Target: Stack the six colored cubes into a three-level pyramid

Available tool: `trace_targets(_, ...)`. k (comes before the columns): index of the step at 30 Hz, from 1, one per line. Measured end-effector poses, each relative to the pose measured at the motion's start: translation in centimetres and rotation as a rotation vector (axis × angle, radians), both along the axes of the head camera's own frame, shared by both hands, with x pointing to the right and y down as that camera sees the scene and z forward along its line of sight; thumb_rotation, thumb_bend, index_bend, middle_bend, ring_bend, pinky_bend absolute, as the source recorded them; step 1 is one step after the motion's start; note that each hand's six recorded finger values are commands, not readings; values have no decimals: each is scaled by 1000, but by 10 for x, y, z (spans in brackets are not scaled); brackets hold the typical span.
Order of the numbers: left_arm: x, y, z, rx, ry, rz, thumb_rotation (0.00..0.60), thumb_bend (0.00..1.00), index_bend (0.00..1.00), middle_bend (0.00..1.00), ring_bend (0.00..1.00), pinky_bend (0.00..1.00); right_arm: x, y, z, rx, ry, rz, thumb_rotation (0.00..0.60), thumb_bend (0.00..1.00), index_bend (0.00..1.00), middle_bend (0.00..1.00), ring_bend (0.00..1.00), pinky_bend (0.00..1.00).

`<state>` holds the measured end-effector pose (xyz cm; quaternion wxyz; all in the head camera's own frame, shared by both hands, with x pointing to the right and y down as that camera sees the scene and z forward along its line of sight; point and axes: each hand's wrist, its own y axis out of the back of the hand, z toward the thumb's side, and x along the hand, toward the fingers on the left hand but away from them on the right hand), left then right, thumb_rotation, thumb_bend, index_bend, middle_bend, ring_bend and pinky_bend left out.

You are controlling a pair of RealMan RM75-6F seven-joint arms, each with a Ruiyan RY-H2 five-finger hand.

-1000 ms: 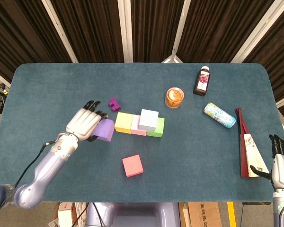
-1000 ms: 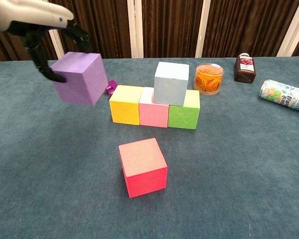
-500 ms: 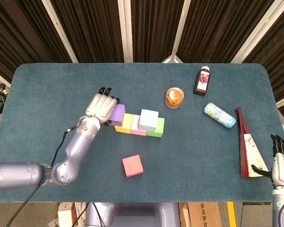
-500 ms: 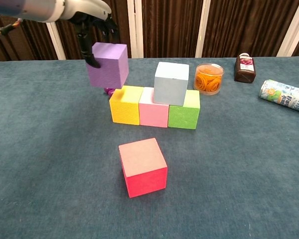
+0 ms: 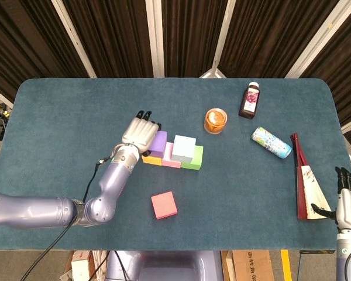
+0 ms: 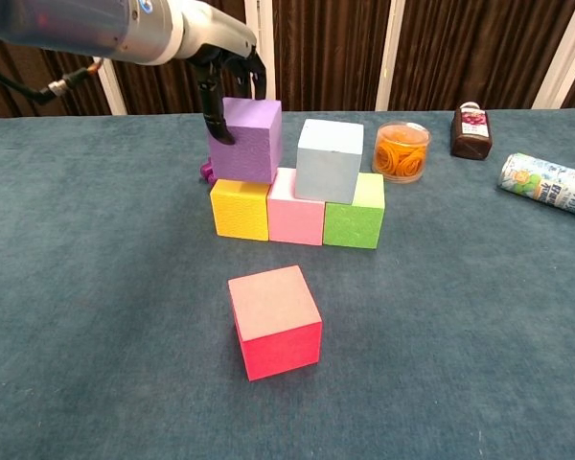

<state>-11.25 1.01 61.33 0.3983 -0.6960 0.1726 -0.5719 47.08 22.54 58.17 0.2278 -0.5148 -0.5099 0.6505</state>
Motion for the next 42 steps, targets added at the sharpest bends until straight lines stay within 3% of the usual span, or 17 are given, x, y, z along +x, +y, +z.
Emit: trace_targets(42,20,11,12,24,31,-3,600,392,305,319,0,0,6,0,-7,16,-1,21,600,96,35,70,3,0)
